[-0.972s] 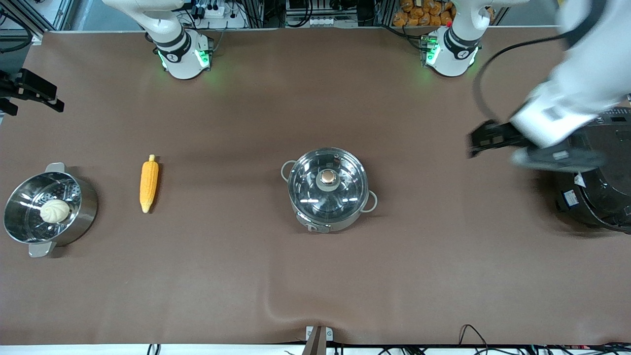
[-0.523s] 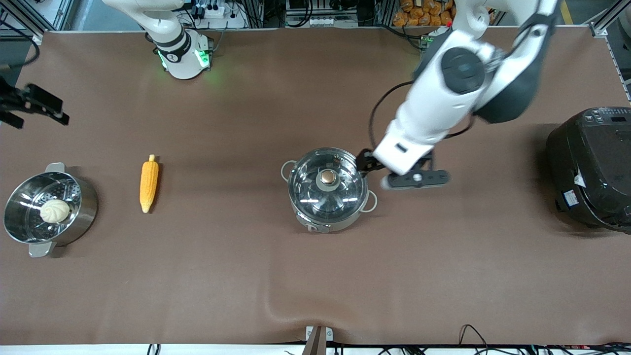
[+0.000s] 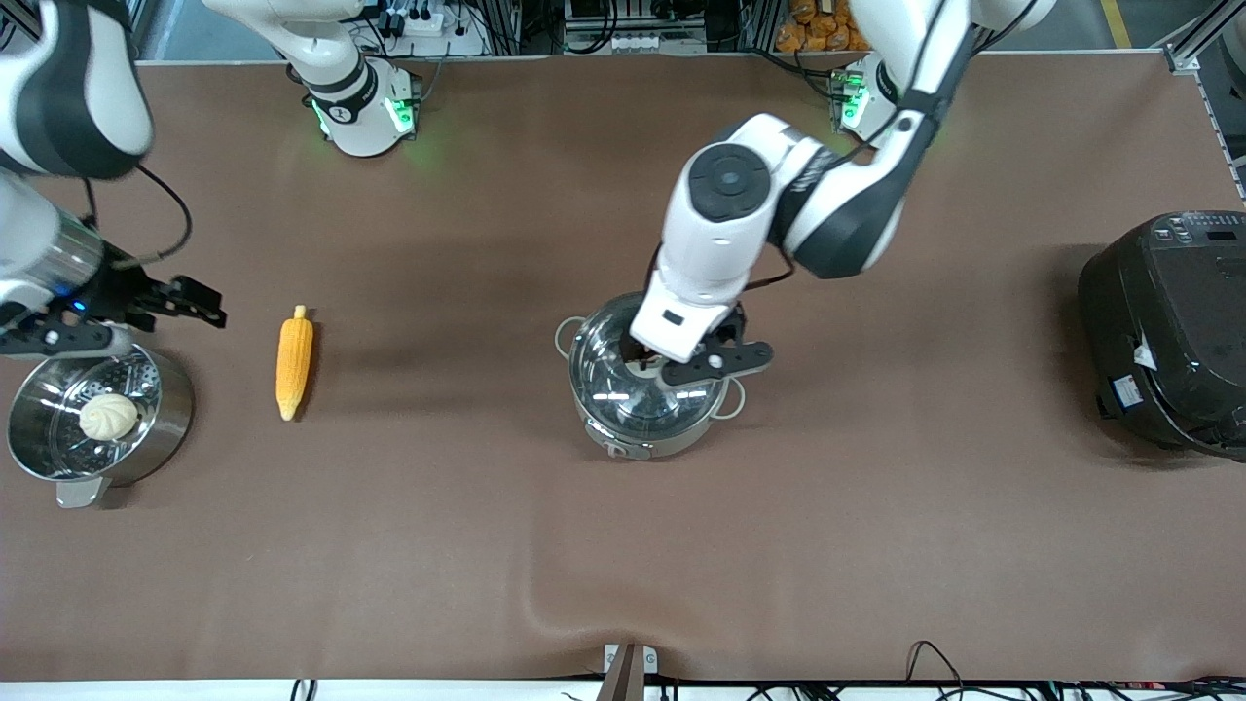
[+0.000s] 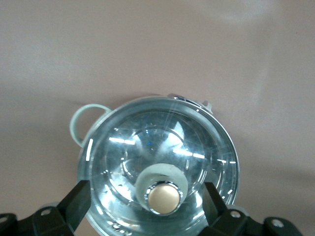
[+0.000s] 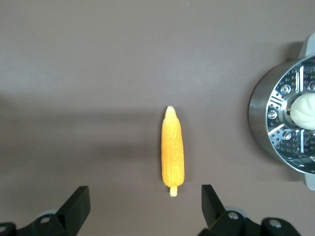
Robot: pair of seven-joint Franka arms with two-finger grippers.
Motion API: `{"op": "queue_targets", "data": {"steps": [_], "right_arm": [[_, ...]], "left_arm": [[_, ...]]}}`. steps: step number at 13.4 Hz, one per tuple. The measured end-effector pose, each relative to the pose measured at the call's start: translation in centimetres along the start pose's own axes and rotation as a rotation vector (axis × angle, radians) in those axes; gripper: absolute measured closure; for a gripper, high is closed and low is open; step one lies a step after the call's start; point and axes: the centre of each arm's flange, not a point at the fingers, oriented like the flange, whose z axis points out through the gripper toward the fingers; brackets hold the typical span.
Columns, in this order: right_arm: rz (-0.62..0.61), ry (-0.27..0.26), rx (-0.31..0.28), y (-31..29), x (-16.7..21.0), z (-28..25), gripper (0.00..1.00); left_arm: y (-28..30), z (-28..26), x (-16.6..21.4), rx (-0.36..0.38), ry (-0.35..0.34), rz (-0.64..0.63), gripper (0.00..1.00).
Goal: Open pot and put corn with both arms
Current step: 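Grasp the lid knob with the left gripper while the right gripper reaches the corn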
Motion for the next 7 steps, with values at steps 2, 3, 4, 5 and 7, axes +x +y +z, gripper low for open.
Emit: {"op": "queue_targets", "data": {"steps": [2, 3, 4, 5, 7], "right_arm": [[0.022, 0.008, -0.003, 1.5, -1.1, 4.3, 0.00], [0.027, 0.011, -0.004, 1.8, -1.8, 6.3, 0.00], [0.030, 0.007, -0.005, 1.8, -2.5, 8.2, 0.00], [0.030, -0.002, -0.005, 1.8, -3.0, 10.0, 0.00], [0.032, -0.026, -0.005, 1.9, -3.4, 13.4, 0.00]], "left_arm": [[1.3, 1.8, -1.4, 0.008, 0.006, -0.007, 0.00], [1.7, 2.4, -1.9, 0.013, 0.003, -0.011, 0.00], [1.9, 2.9, -2.2, 0.019, 0.000, -0.014, 0.00], [2.0, 3.5, -2.6, 0.026, -0.004, -0.017, 0.00], [2.2, 4.5, -3.0, 0.037, -0.012, -0.014, 0.00]]}}
